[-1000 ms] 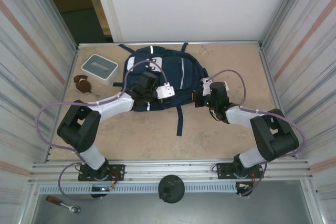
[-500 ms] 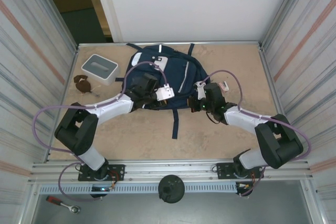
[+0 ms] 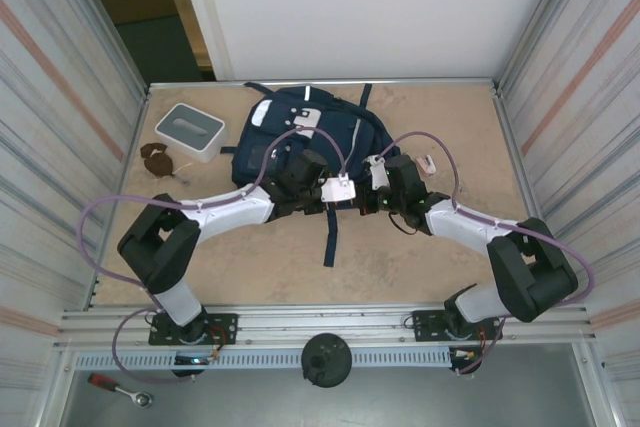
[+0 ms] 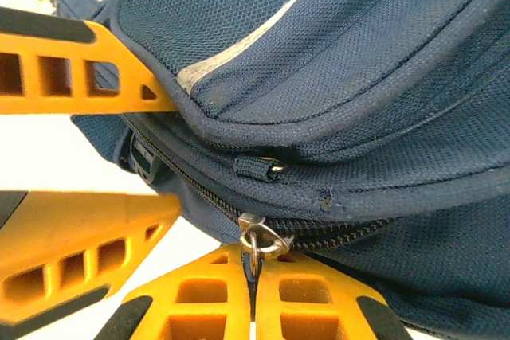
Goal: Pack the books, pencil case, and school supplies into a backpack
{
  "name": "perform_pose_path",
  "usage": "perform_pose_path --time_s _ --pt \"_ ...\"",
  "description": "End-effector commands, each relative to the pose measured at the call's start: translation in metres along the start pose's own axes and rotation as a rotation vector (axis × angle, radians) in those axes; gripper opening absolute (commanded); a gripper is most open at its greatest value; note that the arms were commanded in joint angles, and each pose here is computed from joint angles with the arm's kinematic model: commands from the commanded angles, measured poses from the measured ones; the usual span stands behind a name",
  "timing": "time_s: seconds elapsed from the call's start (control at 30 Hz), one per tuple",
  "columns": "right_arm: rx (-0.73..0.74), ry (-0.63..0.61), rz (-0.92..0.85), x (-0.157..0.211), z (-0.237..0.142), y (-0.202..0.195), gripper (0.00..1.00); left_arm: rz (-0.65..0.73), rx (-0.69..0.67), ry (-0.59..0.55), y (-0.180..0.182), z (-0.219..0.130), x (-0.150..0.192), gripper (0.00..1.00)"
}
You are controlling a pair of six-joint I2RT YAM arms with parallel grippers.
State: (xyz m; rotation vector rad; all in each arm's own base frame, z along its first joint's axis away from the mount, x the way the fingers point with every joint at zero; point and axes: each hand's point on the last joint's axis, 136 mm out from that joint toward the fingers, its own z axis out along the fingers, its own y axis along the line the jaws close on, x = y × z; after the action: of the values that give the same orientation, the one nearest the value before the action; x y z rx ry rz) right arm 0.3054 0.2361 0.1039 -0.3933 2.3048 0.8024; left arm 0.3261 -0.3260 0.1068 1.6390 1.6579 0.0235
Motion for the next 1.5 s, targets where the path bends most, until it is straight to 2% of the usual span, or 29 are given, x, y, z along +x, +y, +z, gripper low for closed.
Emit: perform_pose_path --time_s 0.0,0.13,0.17,0.33,0.53,0.63,0.77,0.8,0.93,1.07,1.23,1.47 --pt "-0.042 -0.044 -0.011 -0.012 -0.013 0.017 0.00 0.013 -0.099 -0.012 0.026 0.005 -0.009 0.29" --pt "0.090 -0.054 0.025 -0.006 -0.019 -0.010 0.00 0.009 -0.113 -0.014 0.030 0.003 0.000 0.03" --pt "0.134 -0.060 0.033 -0.005 -0.022 -0.017 0.00 0.005 -0.117 -0.018 0.031 0.001 0.002 0.00" --pt "0.342 -0.112 0.066 -0.006 -0.042 -0.053 0.00 -0.022 -0.120 -0.078 0.036 -0.015 0.012 0.00" --pt "0.450 -0.119 0.106 -0.013 -0.053 -0.081 0.00 -0.120 -0.138 -0.145 0.052 -0.042 0.033 0.00" --pt "0.416 -0.125 0.090 -0.017 -0.050 -0.074 0.00 -0.173 -0.131 -0.170 0.057 -0.049 0.042 0.00" --pt "0.314 -0.140 0.055 -0.023 -0.043 -0.051 0.00 -0.203 -0.160 -0.125 0.065 -0.045 0.057 0.00" --pt "0.283 -0.141 0.043 -0.023 -0.041 -0.044 0.00 -0.208 -0.156 -0.123 0.065 -0.045 0.057 0.05" --pt "0.162 -0.134 0.012 -0.025 -0.032 -0.015 0.00 -0.238 -0.098 -0.141 0.057 -0.050 0.045 0.35" --pt "0.105 -0.138 -0.003 -0.029 -0.032 0.002 0.00 -0.179 -0.110 -0.165 0.044 -0.060 0.028 0.50" --pt "0.070 -0.150 -0.005 -0.033 -0.035 0.012 0.00 -0.115 -0.119 -0.196 0.033 -0.074 0.004 0.57" --pt "0.029 -0.159 -0.009 -0.035 -0.037 0.025 0.00 0.018 -0.083 -0.237 0.011 -0.065 -0.039 0.57"
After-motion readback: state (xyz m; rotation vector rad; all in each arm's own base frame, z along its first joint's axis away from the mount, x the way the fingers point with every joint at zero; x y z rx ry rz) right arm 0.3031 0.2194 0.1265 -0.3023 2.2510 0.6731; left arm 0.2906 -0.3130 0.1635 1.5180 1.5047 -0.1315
